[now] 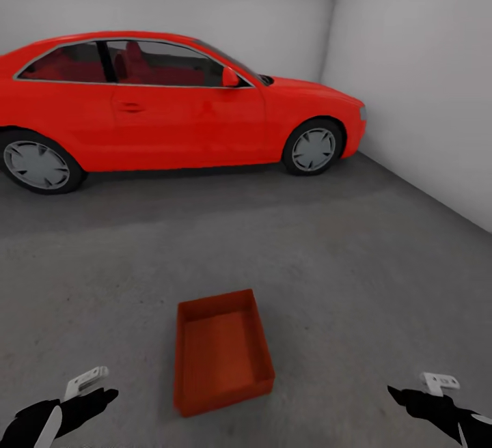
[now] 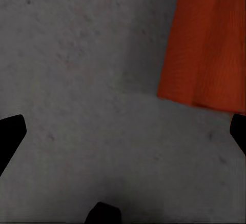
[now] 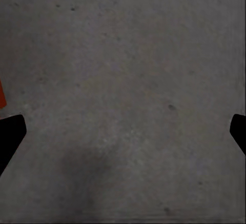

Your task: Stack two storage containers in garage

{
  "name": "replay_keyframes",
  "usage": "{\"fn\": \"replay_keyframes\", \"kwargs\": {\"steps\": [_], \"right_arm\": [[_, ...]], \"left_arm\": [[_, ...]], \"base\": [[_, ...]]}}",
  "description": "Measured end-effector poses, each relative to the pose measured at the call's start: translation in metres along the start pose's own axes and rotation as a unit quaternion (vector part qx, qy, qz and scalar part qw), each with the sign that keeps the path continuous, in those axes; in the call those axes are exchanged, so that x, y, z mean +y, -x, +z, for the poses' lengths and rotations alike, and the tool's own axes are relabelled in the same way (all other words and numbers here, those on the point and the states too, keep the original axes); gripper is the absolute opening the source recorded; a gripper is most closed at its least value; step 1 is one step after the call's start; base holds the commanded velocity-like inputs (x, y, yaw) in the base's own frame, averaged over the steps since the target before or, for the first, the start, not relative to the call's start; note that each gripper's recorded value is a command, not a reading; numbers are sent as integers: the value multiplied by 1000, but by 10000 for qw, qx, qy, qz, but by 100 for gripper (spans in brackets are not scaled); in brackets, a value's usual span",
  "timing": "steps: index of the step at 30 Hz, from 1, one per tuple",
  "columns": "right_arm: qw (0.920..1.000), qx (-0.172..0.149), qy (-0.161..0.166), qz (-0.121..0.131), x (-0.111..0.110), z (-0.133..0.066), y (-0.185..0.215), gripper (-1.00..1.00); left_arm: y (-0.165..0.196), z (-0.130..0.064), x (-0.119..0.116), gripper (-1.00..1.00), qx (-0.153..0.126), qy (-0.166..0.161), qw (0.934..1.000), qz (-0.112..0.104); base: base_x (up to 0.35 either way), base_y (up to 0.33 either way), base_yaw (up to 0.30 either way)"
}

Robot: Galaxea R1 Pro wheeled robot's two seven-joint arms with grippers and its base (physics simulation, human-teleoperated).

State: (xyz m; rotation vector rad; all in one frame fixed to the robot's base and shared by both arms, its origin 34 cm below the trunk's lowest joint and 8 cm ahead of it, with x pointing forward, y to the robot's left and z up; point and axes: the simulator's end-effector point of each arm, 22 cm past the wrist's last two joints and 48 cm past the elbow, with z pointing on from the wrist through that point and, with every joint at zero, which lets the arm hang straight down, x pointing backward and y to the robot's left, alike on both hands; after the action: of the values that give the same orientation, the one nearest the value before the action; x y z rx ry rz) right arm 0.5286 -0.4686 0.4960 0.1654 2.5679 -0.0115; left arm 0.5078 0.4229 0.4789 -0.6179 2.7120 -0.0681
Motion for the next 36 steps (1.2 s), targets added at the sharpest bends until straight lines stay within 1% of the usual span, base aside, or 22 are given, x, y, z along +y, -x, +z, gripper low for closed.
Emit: {"fn": "replay_keyframes", "kwargs": {"steps": [6, 11, 16, 21, 27, 32, 36], "right_arm": [[10000, -37, 5, 5, 1, -10, 10, 100], [10000, -54, 7, 3, 1, -17, 16, 100], [10000, -73, 10, 0, 1, -18, 18, 100], [10000, -73, 4, -23, 2, -26, 24, 100], [10000, -71, 1, -29, 2, -34, 31, 100], [10000, -69, 0, -33, 2, -34, 31, 100], [10000, -74, 1, -29, 2, -34, 31, 100]], "left_arm": [[7, -12, -2, 100, -25, -5, 10000, -5], [12, -20, -3, 100, -46, -13, 10000, -12], [14, -21, -3, 100, -71, -21, 10000, -18], [20, -31, -5, 100, -91, -29, 10000, -26], [24, -41, -6, 100, -93, -29, 9999, -28], [26, -42, -5, 100, -111, -15, 9999, -35], [29, -43, -1, 100, -156, 7, 9998, -85]], "base": [[-302, 0, -263], [-201, 0, -264], [-54, 0, -264], [-7, 0, -203], [-32, 0, -54], [-47, 0, -6], [-6, 0, -1]]}}
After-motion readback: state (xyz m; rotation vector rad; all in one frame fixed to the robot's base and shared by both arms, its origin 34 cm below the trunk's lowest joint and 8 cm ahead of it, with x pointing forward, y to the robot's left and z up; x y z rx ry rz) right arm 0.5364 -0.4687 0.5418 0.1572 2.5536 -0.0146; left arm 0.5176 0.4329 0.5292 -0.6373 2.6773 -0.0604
